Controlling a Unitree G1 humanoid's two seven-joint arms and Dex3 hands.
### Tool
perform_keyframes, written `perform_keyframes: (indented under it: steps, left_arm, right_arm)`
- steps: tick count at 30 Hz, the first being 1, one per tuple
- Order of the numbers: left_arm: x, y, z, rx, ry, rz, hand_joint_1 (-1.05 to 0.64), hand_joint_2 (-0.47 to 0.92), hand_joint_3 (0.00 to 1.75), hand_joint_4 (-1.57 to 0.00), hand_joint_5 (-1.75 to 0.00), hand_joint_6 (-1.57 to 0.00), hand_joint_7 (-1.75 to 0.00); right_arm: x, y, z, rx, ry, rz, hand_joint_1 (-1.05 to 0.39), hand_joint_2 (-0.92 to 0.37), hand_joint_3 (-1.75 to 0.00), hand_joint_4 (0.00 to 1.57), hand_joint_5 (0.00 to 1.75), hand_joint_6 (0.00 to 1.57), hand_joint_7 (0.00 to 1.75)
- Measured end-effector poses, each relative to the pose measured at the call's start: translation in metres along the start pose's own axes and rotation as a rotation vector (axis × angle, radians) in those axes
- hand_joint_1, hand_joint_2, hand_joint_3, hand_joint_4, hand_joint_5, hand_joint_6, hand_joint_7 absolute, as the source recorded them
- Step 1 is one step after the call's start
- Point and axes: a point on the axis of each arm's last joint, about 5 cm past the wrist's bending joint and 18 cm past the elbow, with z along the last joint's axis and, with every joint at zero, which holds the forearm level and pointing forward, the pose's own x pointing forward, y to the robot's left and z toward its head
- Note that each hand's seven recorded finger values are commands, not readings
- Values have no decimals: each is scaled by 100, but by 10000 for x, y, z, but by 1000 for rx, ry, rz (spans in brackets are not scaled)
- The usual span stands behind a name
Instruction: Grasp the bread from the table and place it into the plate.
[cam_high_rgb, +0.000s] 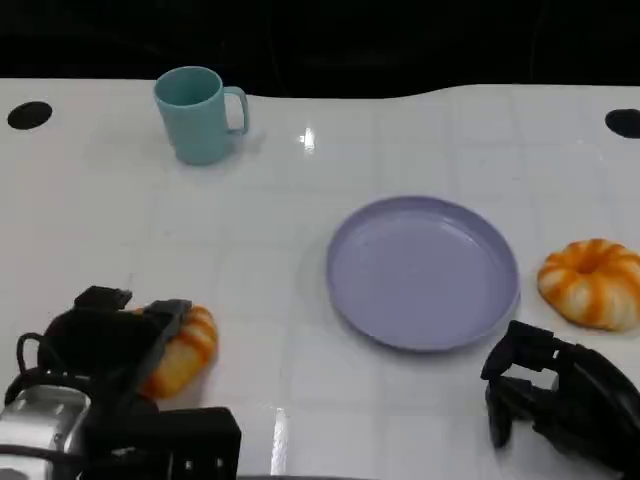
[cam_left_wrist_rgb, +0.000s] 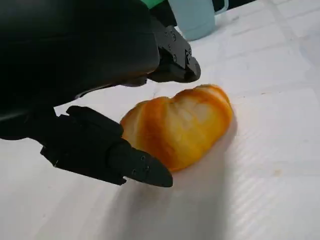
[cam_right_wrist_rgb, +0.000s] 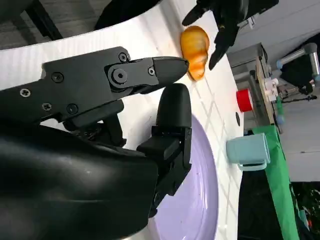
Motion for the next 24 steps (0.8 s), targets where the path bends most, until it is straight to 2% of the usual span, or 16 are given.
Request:
perform_keyframes:
  steps: [4,6,7,8,9,10,11,12,13,14,15,16,17,18,19,24]
  left_arm:
    - [65,-43,-31,-19,-4,0,-34,85,3,-7,-23,-24,-1]
    - [74,-70,-39,-25,-17,7,-27,86,7,-26,-23,-37,-3]
    - [80,-94,-48,-32,-31,19,-24,84,15,-35,-20,-43,-3]
    - [82,-113,-58,-37,-46,38,-21,72,55,-54,-19,-57,-4]
    - [84,-134,-70,-45,-64,66,-20,65,76,-65,-17,-66,-4]
    - [86,-159,-82,-68,-80,98,-19,61,88,-70,-16,-70,-4]
    - [86,-182,-90,-86,-94,124,-20,65,88,-84,-18,-82,-5]
    - [86,-205,-98,-108,-107,151,-20,67,87,-89,-18,-86,-5]
    - [87,-225,-106,-123,-117,178,-18,68,82,-99,-27,-94,-6]
    - [89,-246,-118,-139,-125,206,-14,66,88,-96,-79,-110,-7]
    - [95,-270,-132,-152,-134,239,-12,61,99,-89,-111,-118,-7]
    - [101,-291,-144,-161,-140,268,-11,57,115,-83,-140,-122,-23]
    - [106,-308,-155,-168,-141,292,-11,54,125,-79,-156,-112,-54]
    - [112,-318,-163,-171,-140,312,-10,50,133,-77,-167,-94,-101]
    - [118,-327,-169,-173,-138,333,-9,48,136,-77,-171,-86,-119]
    - [140,-383,-171,-169,-142,393,-5,41,146,-76,-175,-69,-168]
  right_arm:
    - [4,2,4,-6,2,-3,-57,-92,-21,70,175,67,145]
    - [4,4,4,-9,1,-3,-57,-92,-22,70,175,67,145]
    - [4,5,3,-10,0,-2,-57,-92,-22,70,175,67,145]
    - [4,7,2,-11,-1,-2,-58,-92,-21,70,175,67,146]
    - [4,8,2,-12,-1,-2,-58,-92,-21,70,175,67,146]
    - [5,9,3,-12,-1,-3,-59,-92,-21,70,175,67,147]
    - [4,10,3,-12,-1,-3,-58,-92,-20,70,175,67,147]
    - [4,11,3,-12,-2,-4,-58,-92,-20,70,175,67,147]
    - [5,11,3,-12,-2,-3,-58,-92,-20,70,175,67,147]
    - [4,11,3,-12,-2,-3,-58,-92,-20,70,175,67,147]
    - [4,11,3,-12,-2,-3,-58,-92,-21,70,175,67,147]
    - [4,11,3,-12,-2,-3,-58,-92,-21,69,175,67,147]
    - [4,11,3,-12,-2,-3,-58,-92,-21,69,175,67,147]
    - [4,11,2,-12,-2,-3,-58,-92,-21,69,175,66,147]
    - [4,11,3,-12,-2,-3,-58,-92,-21,69,175,66,147]
    - [4,12,4,-15,-2,-3,-57,-92,-23,69,175,66,148]
